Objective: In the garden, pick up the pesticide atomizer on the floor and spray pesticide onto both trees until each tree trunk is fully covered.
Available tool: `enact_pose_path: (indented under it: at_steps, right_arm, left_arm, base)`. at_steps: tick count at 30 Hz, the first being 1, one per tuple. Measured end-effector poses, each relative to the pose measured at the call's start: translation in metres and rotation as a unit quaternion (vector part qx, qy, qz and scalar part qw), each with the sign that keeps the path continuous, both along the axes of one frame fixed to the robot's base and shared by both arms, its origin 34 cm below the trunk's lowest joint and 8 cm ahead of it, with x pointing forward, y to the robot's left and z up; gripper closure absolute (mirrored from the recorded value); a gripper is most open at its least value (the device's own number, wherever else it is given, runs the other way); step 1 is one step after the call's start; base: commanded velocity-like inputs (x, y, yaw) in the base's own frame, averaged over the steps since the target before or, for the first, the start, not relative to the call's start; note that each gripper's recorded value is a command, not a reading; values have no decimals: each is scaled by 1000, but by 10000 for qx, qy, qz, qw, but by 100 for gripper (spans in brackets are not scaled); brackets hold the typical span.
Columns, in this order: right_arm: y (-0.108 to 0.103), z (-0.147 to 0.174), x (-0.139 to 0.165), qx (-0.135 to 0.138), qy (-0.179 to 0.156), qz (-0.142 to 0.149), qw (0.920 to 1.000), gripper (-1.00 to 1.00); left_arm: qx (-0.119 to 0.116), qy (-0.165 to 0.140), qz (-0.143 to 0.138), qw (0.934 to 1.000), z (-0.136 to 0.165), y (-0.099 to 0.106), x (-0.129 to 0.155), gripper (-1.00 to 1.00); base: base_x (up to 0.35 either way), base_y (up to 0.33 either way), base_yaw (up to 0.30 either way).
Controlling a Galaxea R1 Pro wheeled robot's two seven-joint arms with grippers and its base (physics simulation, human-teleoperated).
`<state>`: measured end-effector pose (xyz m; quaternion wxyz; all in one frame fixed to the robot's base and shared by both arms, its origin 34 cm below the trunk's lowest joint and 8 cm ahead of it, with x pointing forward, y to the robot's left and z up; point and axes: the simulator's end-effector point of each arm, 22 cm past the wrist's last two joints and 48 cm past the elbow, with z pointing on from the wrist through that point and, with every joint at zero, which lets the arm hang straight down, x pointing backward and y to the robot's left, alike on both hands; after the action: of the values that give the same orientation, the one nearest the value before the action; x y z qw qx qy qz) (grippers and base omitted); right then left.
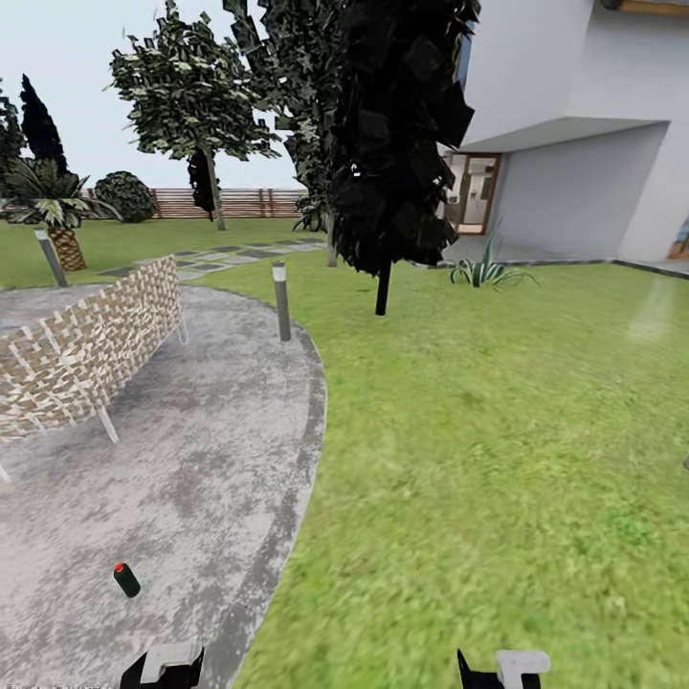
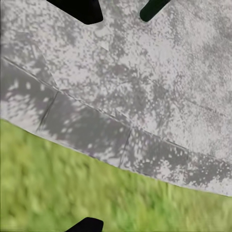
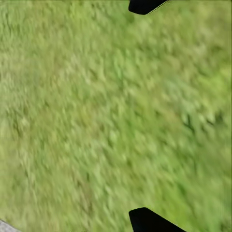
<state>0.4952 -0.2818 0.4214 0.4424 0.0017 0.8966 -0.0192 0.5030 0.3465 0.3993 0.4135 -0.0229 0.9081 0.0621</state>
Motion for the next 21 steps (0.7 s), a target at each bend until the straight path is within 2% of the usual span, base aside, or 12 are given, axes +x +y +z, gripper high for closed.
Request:
enact_pose_path:
  at_steps: [13,21]
  right_arm:
    - [0,0,0,3,0,0,10000,-100]
    - [0,0,0,3,0,0,10000,-100]
  left_arm:
    - [-2,2,-2,10000,0,0,0,-100]
    - [-5,1,-6,10000,0,0,0,-100]
  base:
    - [225,-231,279]
    - [90,-57,279]
